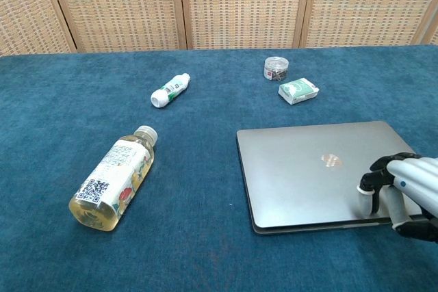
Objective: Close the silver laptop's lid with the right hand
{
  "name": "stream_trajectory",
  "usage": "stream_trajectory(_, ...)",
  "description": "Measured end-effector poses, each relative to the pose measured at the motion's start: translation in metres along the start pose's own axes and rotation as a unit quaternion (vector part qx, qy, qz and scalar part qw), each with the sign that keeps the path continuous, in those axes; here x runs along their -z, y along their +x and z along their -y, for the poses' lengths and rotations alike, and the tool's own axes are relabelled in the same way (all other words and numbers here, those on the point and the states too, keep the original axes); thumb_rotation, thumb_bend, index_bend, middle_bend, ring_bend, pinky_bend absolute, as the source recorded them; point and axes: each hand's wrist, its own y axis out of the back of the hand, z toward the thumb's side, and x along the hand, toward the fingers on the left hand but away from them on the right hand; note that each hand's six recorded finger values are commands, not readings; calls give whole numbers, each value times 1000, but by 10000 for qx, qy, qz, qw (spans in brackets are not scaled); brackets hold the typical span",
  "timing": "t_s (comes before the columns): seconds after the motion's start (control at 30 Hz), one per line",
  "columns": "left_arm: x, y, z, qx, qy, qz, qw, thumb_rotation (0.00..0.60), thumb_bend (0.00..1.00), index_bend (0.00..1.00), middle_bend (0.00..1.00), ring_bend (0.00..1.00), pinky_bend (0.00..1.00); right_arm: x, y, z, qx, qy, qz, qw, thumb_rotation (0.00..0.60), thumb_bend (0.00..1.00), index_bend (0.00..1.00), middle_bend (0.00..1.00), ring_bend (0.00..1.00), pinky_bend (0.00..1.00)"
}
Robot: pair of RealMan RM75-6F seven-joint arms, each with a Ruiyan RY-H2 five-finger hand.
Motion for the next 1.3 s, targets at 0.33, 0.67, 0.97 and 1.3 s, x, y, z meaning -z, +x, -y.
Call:
stream_trajectory(0.33,1,0,0,-10,-1,-16,10000,600,100,0,0,0,0,14,-7,-41,760,44,160,9970,600,882,457,317,140,95)
stream_trajectory(0.67,2,1,0,-34,7,-47,10000,600,97,0,0,0,0,50,0,-79,1245,119,166,9920,600,313,184,2,0,50)
stream_trajectory(0.97,3,2,3,-42,52,-84,9999,600,89,0,0,0,0,92,21,-94,1367,249,149,9902,600,131,76,0,0,0)
stream_trajectory(1.3,6,4,1,-136,42,-146,9998,600,88,0,0,0,0,122,40,-91,1350,285,219,9902,600,131,73,0,0,0)
